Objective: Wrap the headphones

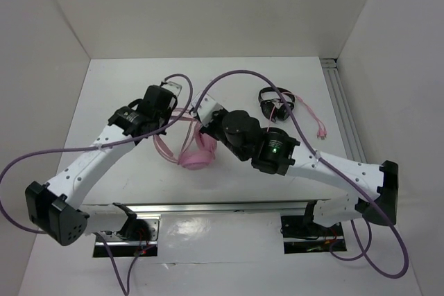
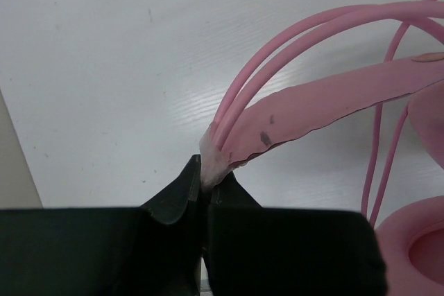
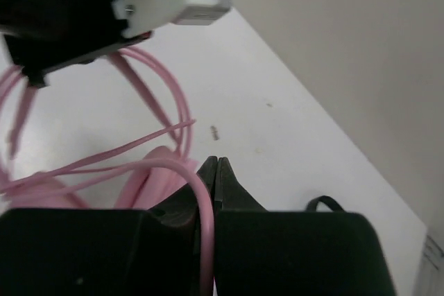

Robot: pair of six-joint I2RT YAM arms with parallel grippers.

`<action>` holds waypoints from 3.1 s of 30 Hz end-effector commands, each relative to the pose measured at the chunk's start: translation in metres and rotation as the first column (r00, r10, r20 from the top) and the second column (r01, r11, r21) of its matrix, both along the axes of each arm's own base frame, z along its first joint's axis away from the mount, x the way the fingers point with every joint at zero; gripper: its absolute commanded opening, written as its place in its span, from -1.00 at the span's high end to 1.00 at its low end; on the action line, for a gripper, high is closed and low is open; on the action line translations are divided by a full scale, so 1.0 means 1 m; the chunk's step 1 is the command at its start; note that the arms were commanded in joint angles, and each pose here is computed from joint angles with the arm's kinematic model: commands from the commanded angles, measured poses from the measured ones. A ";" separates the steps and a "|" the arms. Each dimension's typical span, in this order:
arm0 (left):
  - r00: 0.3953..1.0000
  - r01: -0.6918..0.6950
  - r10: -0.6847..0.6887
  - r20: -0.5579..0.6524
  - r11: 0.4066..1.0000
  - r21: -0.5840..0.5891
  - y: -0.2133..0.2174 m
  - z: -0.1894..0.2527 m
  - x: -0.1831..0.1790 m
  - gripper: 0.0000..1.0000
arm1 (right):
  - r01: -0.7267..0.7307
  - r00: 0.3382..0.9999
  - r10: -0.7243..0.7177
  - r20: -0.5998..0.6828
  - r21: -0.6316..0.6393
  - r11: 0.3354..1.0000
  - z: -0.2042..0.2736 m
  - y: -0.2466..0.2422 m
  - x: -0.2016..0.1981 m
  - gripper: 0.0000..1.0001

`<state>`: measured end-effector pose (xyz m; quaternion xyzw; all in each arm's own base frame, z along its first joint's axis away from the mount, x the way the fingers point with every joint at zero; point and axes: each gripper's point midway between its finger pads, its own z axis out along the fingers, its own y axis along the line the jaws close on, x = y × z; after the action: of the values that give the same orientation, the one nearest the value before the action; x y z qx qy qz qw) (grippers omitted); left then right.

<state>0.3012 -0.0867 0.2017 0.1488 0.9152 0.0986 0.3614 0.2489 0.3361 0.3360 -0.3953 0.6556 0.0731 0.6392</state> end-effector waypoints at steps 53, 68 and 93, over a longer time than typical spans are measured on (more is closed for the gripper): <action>0.643 -0.097 0.461 0.611 0.841 -0.532 0.028 0.334 0.024 1.00 | -0.350 0.652 0.677 -0.341 0.657 0.668 -0.166 0.079 -0.012 1.00; 0.826 -0.217 0.495 0.268 0.719 -0.660 0.066 0.190 0.101 1.00 | -0.455 0.689 0.624 -0.369 0.451 0.768 -0.141 0.084 -0.076 1.00; 0.963 0.166 0.169 0.208 0.235 -0.958 0.022 0.273 0.063 1.00 | -0.349 0.684 0.560 -0.467 0.464 0.814 -0.192 0.047 -0.009 1.00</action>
<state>0.3787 -0.0597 0.4113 -0.1471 0.7687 -0.4435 0.4368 0.2551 0.3655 0.1346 -0.3641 0.7046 0.4275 0.4338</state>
